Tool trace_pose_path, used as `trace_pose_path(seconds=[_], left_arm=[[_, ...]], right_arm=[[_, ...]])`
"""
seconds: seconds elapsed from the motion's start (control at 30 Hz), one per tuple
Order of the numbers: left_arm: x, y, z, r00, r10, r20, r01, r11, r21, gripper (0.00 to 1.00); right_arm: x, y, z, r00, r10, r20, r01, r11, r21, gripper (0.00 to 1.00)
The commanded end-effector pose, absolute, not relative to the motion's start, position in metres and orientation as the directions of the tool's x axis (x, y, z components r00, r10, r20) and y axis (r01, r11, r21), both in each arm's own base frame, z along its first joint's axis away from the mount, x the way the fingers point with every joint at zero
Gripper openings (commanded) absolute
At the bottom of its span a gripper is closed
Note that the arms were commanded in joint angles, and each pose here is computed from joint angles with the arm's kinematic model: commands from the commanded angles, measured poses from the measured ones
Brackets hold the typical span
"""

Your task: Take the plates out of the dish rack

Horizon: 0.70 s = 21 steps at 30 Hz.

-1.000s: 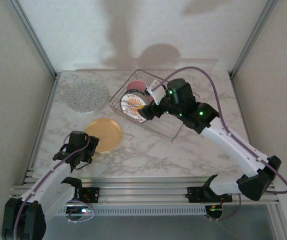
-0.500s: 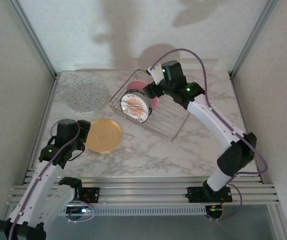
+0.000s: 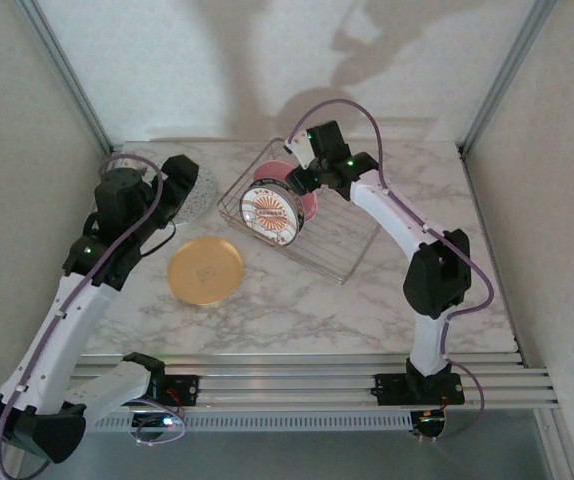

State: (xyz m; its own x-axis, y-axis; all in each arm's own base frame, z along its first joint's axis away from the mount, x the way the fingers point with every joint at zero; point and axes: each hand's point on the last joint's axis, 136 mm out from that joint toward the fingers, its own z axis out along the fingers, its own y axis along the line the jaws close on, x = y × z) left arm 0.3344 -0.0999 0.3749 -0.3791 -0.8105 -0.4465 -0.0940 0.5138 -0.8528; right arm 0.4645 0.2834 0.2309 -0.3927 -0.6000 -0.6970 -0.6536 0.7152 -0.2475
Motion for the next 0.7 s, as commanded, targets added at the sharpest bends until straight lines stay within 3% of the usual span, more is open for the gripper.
trace_pose_path(seconds=[0.0,0.3,0.67], left_arm=[[0.335,-0.114,0.387,-0.394,-0.776,-0.492,-0.019,0.542,-0.84,0.77],[0.326,-0.154,0.418,-0.428,-0.734,-0.527,0.15,0.517,-0.843,0.76],[0.321,-0.162,0.418,-0.437,-0.734,-0.519,0.158,0.506,-0.848,0.75]], right_arm=[[0.476,0.281,0.231,-0.4,-0.607,-0.686,-0.632,0.725,-0.274,0.67],[0.495,0.28,0.213,-0.432,-0.621,-0.654,-0.595,0.741,-0.311,0.63],[0.505,0.284,0.195,-0.46,-0.618,-0.637,-0.583,0.752,-0.308,0.53]])
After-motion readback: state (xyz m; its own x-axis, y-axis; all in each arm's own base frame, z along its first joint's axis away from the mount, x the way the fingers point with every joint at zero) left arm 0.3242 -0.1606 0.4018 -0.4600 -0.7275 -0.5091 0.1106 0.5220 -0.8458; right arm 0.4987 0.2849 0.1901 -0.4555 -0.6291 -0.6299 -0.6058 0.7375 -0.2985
